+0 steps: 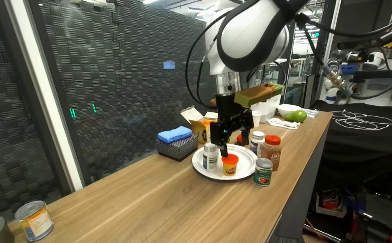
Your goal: Put the objects on the table onto the tray
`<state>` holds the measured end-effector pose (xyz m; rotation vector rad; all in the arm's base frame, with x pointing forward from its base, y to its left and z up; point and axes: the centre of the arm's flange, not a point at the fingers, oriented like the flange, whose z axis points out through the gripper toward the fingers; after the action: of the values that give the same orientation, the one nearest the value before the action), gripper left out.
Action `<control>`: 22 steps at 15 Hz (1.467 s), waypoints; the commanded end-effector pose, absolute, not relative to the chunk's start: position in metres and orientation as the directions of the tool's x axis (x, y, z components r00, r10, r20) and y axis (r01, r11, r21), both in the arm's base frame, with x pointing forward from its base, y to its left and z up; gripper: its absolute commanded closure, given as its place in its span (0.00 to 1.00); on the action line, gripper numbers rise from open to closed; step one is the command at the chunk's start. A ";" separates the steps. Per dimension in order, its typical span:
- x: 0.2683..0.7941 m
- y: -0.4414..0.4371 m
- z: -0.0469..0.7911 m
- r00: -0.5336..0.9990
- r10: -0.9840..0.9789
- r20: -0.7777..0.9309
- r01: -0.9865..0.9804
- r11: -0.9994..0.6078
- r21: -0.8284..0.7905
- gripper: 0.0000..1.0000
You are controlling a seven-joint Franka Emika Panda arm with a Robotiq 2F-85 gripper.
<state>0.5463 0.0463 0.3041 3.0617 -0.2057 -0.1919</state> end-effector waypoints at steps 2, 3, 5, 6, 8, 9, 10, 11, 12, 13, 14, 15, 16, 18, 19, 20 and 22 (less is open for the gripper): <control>0.497 0.047 0.325 0.975 -0.210 -0.070 -0.207 -0.977 0.040 0.00; 0.492 0.046 0.326 0.970 -0.232 -0.067 -0.230 -0.973 0.035 0.00; 0.483 0.043 0.326 0.955 -0.292 -0.059 -0.291 -0.956 0.027 0.00; 0.479 0.041 0.326 0.944 -0.326 -0.057 -0.325 -0.945 0.021 0.00; 0.472 0.041 0.324 0.926 -0.371 -0.062 -0.371 -0.928 0.013 0.00; 0.469 0.040 0.322 0.917 -0.393 -0.062 -0.393 -0.919 0.013 0.00; 0.466 0.040 0.321 0.910 -0.410 -0.064 -0.410 -0.912 0.013 0.00; 0.464 0.039 0.319 0.902 -0.428 -0.067 -0.427 -0.904 0.019 0.00; 0.462 0.039 0.317 0.897 -0.436 -0.072 -0.435 -0.900 0.019 0.00; 0.462 0.038 0.312 0.891 -0.447 -0.077 -0.446 -0.895 0.031 0.00; 0.462 0.036 0.307 0.886 -0.455 -0.089 -0.454 -0.891 0.034 0.00; 0.461 0.034 0.302 0.882 -0.462 -0.094 -0.460 -0.887 0.046 0.00; 0.462 0.030 0.300 0.877 -0.470 -0.101 -0.467 -0.883 0.049 0.00; 0.464 0.023 0.297 0.864 -0.491 -0.106 -0.488 -0.871 0.058 0.00; 0.466 0.019 0.297 0.859 -0.500 -0.109 -0.497 -0.866 0.060 0.00; 0.467 0.015 0.296 0.854 -0.509 -0.110 -0.505 -0.861 0.060 0.00; 0.472 0.009 0.292 0.849 -0.516 -0.112 -0.513 -0.857 0.060 0.00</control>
<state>0.4654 0.0166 0.2928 2.9964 -0.7829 -0.2211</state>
